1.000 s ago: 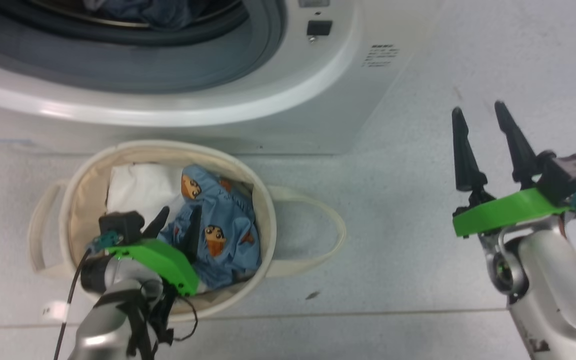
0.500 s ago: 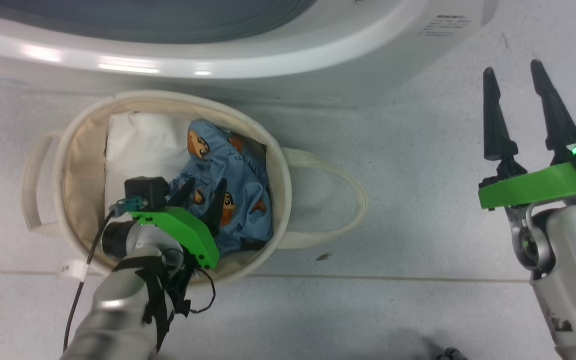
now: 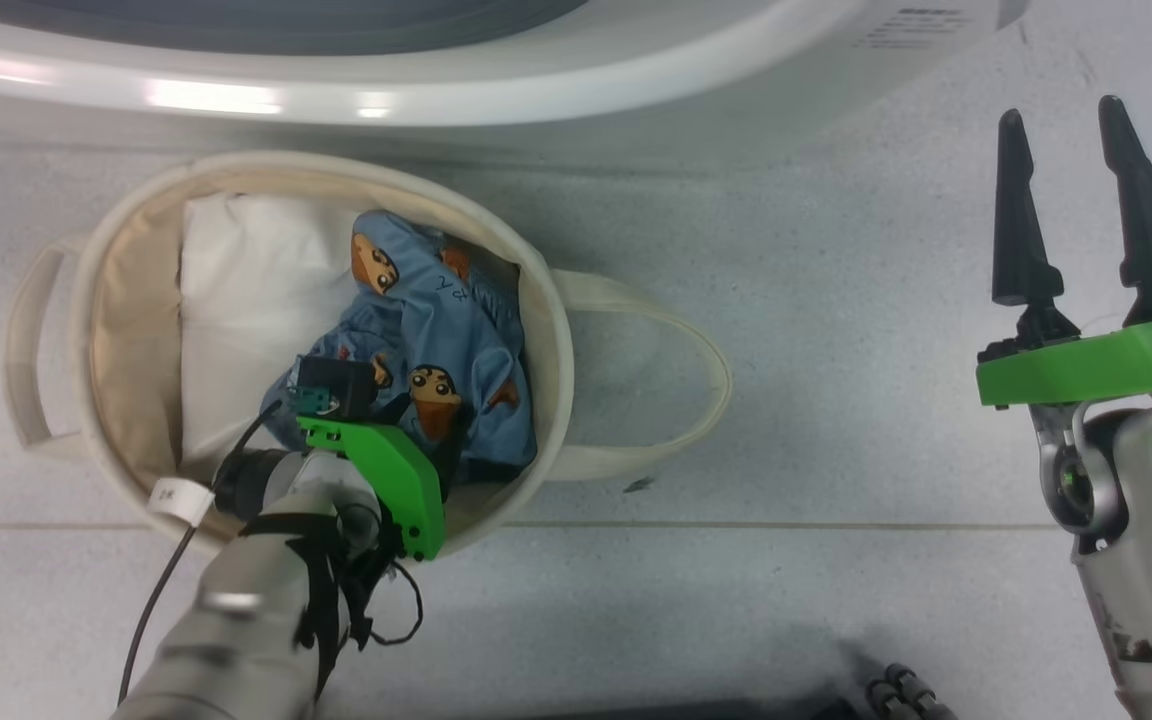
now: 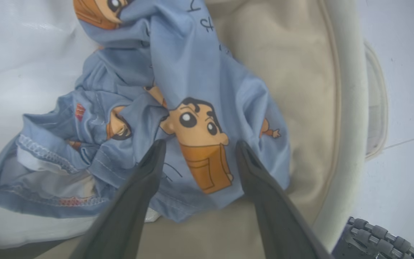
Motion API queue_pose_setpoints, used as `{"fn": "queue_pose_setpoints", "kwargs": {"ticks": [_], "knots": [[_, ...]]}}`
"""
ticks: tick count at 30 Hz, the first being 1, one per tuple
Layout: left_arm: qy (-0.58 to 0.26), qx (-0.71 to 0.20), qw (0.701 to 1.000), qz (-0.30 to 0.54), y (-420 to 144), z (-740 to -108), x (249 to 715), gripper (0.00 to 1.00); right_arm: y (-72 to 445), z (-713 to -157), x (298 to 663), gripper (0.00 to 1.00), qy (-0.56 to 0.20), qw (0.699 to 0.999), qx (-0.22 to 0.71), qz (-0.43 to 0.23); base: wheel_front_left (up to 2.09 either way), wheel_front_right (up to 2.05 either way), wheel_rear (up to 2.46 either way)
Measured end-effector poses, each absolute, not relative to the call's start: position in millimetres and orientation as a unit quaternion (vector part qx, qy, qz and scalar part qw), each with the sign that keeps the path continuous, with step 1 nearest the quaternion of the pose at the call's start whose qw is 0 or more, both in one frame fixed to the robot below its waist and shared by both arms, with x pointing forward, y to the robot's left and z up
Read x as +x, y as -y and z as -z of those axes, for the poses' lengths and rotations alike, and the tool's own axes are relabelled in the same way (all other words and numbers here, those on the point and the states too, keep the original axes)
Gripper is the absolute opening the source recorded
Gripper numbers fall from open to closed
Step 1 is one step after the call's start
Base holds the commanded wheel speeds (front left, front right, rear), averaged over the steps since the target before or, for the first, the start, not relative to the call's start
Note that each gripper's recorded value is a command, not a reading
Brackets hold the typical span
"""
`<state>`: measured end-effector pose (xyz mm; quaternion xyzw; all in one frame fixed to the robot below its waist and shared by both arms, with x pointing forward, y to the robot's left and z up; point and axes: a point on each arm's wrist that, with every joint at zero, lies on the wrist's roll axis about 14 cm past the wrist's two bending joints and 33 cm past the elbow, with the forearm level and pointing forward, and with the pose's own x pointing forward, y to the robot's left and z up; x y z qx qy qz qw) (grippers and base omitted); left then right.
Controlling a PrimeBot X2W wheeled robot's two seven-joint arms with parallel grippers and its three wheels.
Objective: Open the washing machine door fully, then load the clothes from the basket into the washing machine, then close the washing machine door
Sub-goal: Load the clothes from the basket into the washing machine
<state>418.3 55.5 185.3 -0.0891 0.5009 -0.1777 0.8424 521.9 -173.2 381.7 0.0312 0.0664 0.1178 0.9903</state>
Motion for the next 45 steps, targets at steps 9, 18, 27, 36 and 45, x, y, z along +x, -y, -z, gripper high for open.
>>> {"fn": "queue_pose_setpoints", "kwargs": {"ticks": [9, 18, 27, 36, 45], "knots": [[-0.528, -0.072, 0.823, 0.194, -54, -169, 416, 1.0, 175, -367, 518, 1.0, -0.078, 0.99, 0.036, -0.109, 0.0, 0.0, 0.0], [-0.556, -0.056, 0.804, 0.204, -53, -157, 424, 0.63, 182, -361, 516, 1.0, -0.084, 0.991, 0.027, -0.099, 0.0, 0.0, 0.0], [-0.531, -0.071, 0.824, 0.186, -57, -170, 436, 0.0, 177, -371, 515, 1.0, -0.073, 0.992, 0.037, -0.098, 0.0, 0.0, 0.0], [-0.468, -0.11, 0.861, 0.163, -59, -206, 437, 0.0, 168, -402, 512, 1.0, -0.049, 0.992, 0.059, -0.099, 0.0, 0.0, 0.0], [-0.38, -0.12, 0.904, 0.155, -72, -267, 438, 0.0, 152, -444, 489, 1.0, -0.024, 0.989, 0.101, -0.107, 0.0, 0.0, 0.0]]}}
